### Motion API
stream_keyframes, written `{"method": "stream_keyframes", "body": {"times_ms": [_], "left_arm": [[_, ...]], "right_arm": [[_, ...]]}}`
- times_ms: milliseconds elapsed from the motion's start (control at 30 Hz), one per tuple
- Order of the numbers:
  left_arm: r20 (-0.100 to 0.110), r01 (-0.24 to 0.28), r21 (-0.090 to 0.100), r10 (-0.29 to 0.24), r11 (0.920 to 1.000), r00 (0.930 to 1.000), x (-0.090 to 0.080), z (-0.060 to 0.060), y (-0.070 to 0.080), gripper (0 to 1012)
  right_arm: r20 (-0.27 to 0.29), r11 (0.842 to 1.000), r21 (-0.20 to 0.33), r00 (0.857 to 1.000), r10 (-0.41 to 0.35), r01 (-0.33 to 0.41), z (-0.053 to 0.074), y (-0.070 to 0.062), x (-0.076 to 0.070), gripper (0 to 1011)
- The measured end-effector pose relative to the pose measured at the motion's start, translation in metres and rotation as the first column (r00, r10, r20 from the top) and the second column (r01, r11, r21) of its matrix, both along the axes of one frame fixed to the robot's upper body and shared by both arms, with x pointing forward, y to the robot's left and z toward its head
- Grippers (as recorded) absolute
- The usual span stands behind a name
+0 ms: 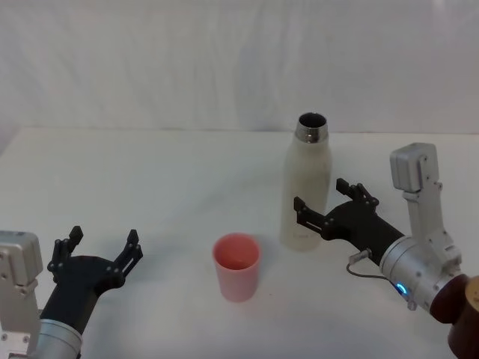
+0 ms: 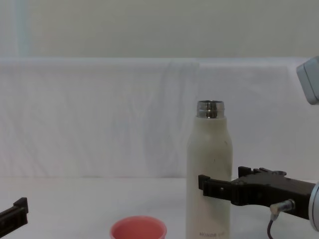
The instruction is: Grasp the thermos with one hand and pour water into the cup lid.
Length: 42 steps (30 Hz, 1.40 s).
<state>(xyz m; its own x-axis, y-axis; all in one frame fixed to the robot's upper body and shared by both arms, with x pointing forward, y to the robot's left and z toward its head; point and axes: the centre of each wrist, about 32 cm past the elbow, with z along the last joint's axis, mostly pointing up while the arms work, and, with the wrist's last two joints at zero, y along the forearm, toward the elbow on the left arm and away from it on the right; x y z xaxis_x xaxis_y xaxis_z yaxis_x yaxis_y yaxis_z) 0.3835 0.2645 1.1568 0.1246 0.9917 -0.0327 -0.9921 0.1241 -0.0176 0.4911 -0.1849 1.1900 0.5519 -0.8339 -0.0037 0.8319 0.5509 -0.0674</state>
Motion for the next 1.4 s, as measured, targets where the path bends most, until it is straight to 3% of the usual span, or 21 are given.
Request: {"method": "stream_keyframes", "body": {"times_ms": [1400], "left_arm": [[0.0,0.0,0.0,0.0,1.0,1.0,0.0,0.0,0.0,1001]], "right_arm": [[0.016,1.0,-0.005,1.0,-0.007,0.007,0.002,0.012,0.016,1000]]}}
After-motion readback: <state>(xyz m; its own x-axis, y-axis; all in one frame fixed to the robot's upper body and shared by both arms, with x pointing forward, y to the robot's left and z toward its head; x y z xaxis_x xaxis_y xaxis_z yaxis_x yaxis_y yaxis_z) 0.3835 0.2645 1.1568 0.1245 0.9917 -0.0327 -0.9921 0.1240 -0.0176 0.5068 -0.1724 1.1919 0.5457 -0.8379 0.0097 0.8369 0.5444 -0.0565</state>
